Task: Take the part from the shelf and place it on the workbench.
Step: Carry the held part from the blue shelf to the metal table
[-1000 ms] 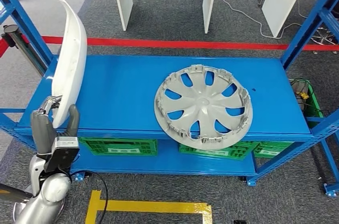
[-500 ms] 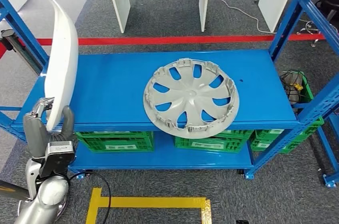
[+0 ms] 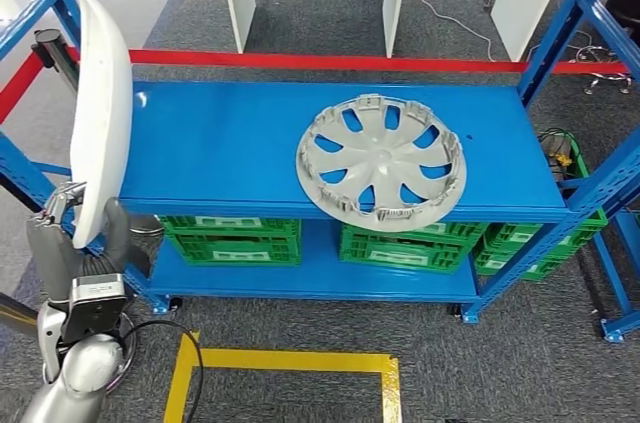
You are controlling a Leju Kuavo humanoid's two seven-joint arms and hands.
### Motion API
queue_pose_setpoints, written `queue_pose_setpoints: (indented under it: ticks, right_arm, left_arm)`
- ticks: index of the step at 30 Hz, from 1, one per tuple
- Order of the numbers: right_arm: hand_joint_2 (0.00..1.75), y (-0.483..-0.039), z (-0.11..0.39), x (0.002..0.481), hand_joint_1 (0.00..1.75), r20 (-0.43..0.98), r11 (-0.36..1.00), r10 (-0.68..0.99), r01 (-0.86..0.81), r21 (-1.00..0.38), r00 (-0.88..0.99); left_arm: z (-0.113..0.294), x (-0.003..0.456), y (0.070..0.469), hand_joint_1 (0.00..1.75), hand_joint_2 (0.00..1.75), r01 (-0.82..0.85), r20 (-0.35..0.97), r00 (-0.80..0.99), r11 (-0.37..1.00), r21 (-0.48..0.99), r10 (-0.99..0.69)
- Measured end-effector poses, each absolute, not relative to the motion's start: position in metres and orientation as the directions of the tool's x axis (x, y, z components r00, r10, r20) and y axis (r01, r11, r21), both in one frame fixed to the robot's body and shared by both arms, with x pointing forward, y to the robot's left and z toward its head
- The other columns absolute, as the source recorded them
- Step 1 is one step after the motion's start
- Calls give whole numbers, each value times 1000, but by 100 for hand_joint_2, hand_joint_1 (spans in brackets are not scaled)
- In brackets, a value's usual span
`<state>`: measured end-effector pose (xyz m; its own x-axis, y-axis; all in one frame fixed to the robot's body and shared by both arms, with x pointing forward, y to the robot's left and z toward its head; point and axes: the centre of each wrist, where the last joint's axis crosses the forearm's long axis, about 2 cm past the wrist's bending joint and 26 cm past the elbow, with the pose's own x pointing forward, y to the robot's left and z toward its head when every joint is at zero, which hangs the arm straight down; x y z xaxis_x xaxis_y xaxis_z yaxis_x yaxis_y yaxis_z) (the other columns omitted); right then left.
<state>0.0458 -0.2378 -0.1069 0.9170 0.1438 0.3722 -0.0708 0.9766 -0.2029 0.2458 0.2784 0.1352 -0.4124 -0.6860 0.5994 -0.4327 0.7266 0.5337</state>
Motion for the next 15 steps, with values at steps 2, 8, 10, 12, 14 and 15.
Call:
queue_pose_setpoints:
  ticks: [2,8,10,12,14,15]
  right_arm:
    - [175,-238,-107,46,0,372,977,143,-69,-203,917]
    - [175,-238,-107,48,0,376,977,142,-68,-203,916]
    - [175,-238,-106,49,0,378,977,142,-68,-204,915]
    - [175,-238,-107,48,0,376,977,142,-68,-203,916]
    - [175,-238,-107,47,0,374,977,141,-67,-204,917]
    - [175,-238,-107,48,0,375,977,141,-67,-204,916]
  left_arm:
    - [135,245,278,175,175,-434,599,-414,727,532,-686]
    - [136,242,278,175,175,-436,598,-417,728,530,-685]
    - [137,242,278,175,175,-439,596,-420,728,527,-685]
    - [137,242,278,175,175,-440,596,-421,728,526,-684]
    - [137,241,279,175,175,-440,595,-421,727,526,-685]
    - [137,241,279,175,175,-440,594,-421,727,527,-686]
